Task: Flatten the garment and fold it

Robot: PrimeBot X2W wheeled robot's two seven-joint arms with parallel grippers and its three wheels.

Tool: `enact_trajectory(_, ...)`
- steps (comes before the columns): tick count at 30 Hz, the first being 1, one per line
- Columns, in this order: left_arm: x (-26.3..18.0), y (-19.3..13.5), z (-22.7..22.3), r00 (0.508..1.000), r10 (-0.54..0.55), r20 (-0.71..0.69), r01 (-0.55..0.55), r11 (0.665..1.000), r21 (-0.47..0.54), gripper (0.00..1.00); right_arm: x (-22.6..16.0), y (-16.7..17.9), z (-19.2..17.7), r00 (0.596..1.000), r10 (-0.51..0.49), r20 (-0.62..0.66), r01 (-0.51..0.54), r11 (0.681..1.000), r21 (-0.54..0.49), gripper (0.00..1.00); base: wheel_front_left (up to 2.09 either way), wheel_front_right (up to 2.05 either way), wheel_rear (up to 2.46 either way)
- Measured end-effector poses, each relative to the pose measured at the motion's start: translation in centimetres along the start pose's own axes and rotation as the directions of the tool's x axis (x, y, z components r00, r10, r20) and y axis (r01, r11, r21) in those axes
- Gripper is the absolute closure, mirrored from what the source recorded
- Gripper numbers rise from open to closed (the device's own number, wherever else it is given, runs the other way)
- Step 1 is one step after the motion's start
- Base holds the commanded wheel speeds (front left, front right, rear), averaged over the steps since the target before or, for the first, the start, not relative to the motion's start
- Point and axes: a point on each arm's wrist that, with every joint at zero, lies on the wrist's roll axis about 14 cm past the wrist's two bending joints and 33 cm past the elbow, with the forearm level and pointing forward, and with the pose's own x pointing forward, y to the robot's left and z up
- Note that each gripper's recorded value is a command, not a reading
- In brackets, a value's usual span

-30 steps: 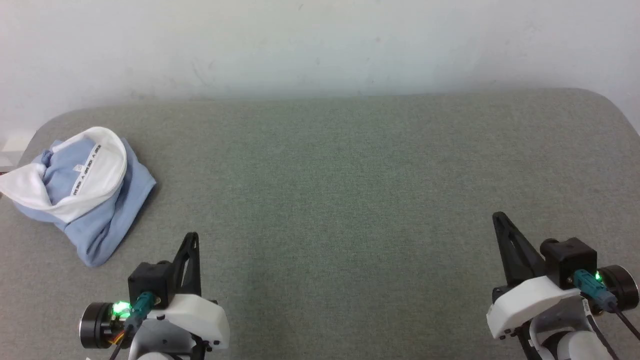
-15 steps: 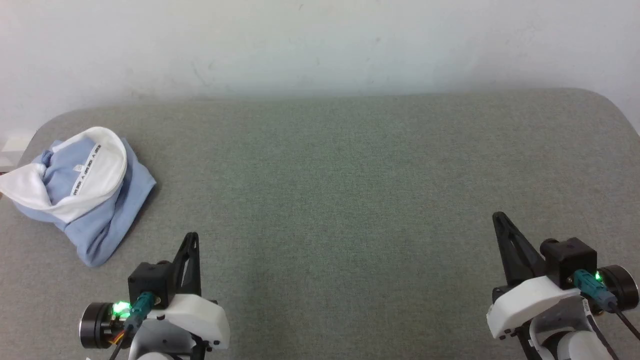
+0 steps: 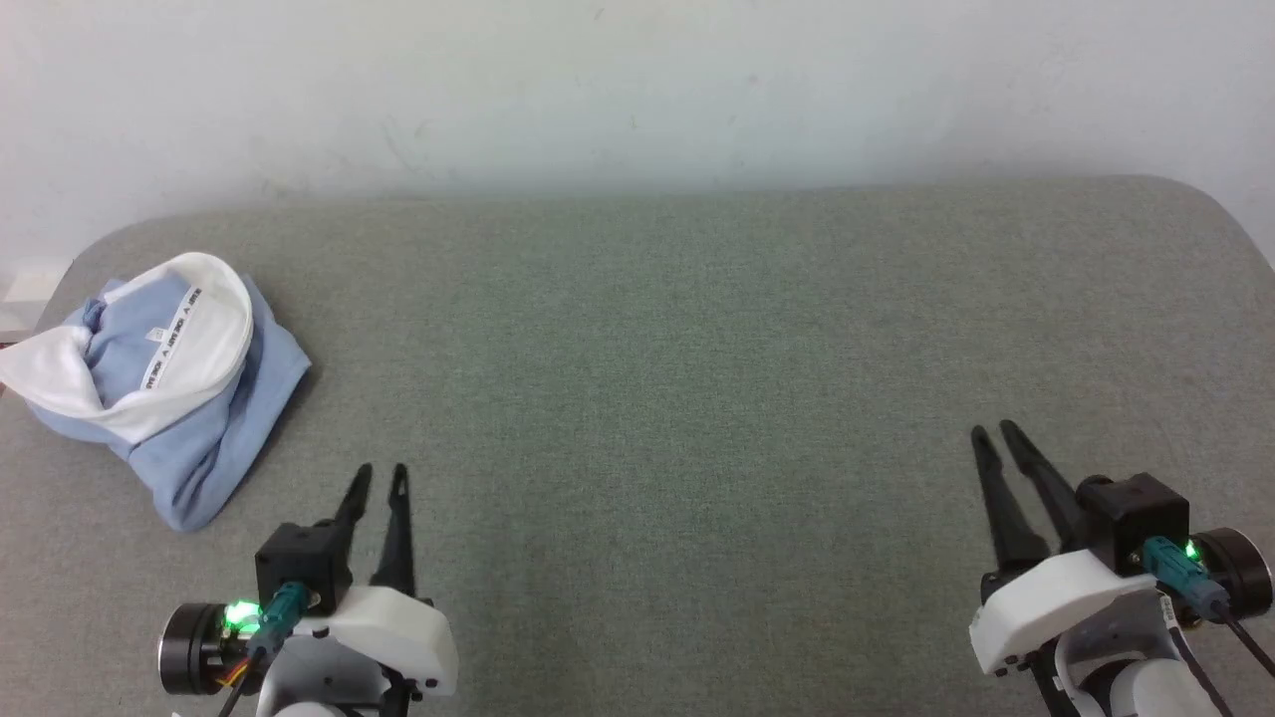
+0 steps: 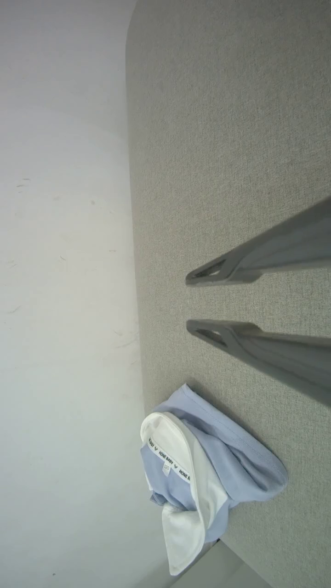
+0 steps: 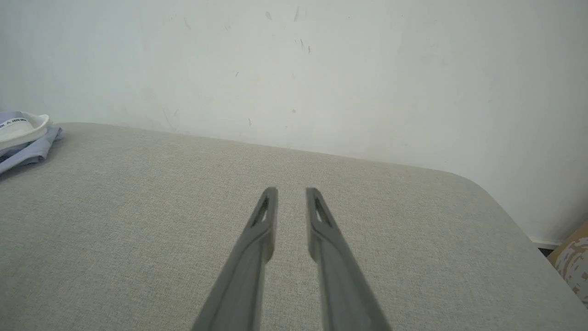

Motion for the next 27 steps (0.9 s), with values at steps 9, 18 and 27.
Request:
enact_trajectory(9,0.0,-0.08,-0.09,1.0,-0.002,0.003,0.002,1.0,-0.002,0.0,0.0,-0.05,0.06,1.0,-0.002,0.008,0.002,1.0,0.003,0.0,0.0,0.0,0.0)
enact_trajectory(18,0.0,-0.15,-0.2,1.0,-0.002,0.01,0.003,1.0,-0.008,0.0,0.03,-0.25,0.26,1.0,-0.007,0.025,0.007,1.0,0.012,0.0,0.0,0.0,0.0)
enact_trajectory(27,-0.24,0.29,-0.17,1.0,0.017,0.021,-0.017,1.0,-0.02,0.0,0.25,0.05,0.49,0.999,0.002,0.043,-0.003,1.0,0.022,0.0,0.0,0.0,0.0)
